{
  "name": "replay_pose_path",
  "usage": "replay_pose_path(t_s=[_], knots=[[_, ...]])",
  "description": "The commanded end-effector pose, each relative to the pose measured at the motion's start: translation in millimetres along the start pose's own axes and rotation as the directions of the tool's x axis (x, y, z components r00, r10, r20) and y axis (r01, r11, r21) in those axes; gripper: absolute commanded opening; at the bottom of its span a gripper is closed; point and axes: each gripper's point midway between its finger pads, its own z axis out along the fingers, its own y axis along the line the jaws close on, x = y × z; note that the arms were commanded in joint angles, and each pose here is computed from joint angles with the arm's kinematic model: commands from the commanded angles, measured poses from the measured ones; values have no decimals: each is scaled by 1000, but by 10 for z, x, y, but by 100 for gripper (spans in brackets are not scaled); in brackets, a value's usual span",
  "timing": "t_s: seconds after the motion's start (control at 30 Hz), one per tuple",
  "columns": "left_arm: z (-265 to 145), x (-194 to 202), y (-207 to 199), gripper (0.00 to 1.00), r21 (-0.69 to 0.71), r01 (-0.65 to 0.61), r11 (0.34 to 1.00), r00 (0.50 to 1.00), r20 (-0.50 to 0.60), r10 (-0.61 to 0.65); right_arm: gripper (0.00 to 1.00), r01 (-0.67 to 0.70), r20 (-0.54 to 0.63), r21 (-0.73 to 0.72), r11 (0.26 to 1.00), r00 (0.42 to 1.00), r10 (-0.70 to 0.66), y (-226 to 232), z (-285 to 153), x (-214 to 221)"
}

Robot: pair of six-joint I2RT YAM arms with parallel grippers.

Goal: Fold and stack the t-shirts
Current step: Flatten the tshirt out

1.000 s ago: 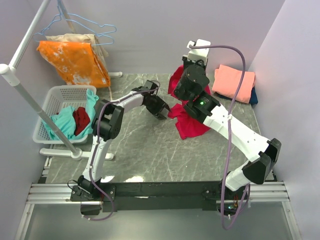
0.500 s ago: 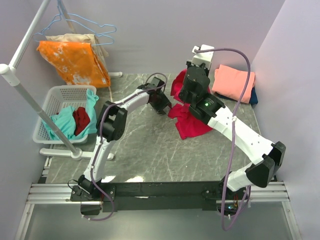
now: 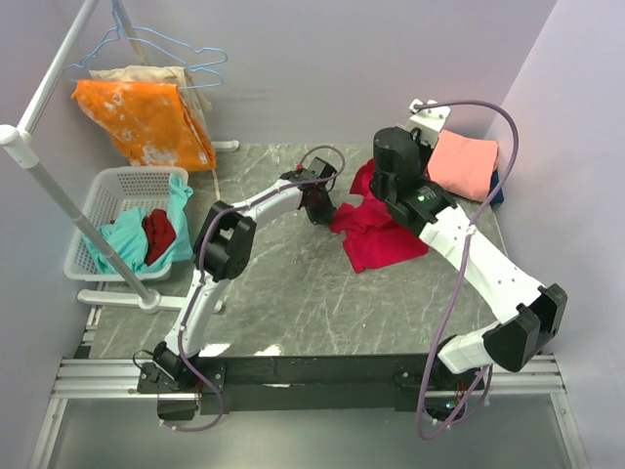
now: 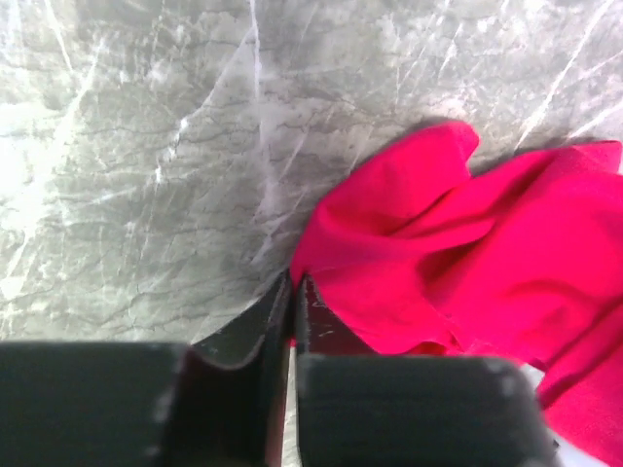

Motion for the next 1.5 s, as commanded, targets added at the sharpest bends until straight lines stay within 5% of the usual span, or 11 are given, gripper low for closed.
replay_pose_path(t_s=[0.0, 0.23, 0.43, 0.63, 0.87, 1.13, 1.27, 1.47], knots=[[178, 157, 463, 1, -178, -93, 980, 996, -26, 90, 0, -131, -7, 10, 991, 991, 131, -137, -44, -98], [-145, -216, 482, 1, -230, -92, 969, 987, 104, 119, 0, -159, -29, 12, 987, 987, 160, -182, -22, -92], [-1217, -1018, 462, 1, -210, 4, 978, 921, 382, 78, 0, -191, -61, 64, 979, 979, 195, -307, 78, 29], [-2354, -1553, 619, 1, -160, 83, 984, 811, 585, 27, 0, -255, -108, 49, 966, 960, 259, -288, 84, 187], [-3773, -2013, 780, 1, -113, 137, 984, 616, 787, 5, 0, -350, -107, 52, 935, 929, 354, -334, 68, 159], [-4598, -1996, 913, 1, -111, 162, 981, 499, 866, 16, 0, -478, -36, 42, 877, 877, 479, -550, -11, -83], [-4893, -1924, 1313, 1, -115, 302, 946, 424, 905, -25, 0, -513, -7, 131, 848, 855, 518, -765, 7, 114], [-5124, -1953, 1783, 1, -84, 399, 913, 383, 920, -83, 0, -553, -1, 253, 794, 820, 572, -1139, 152, 384]])
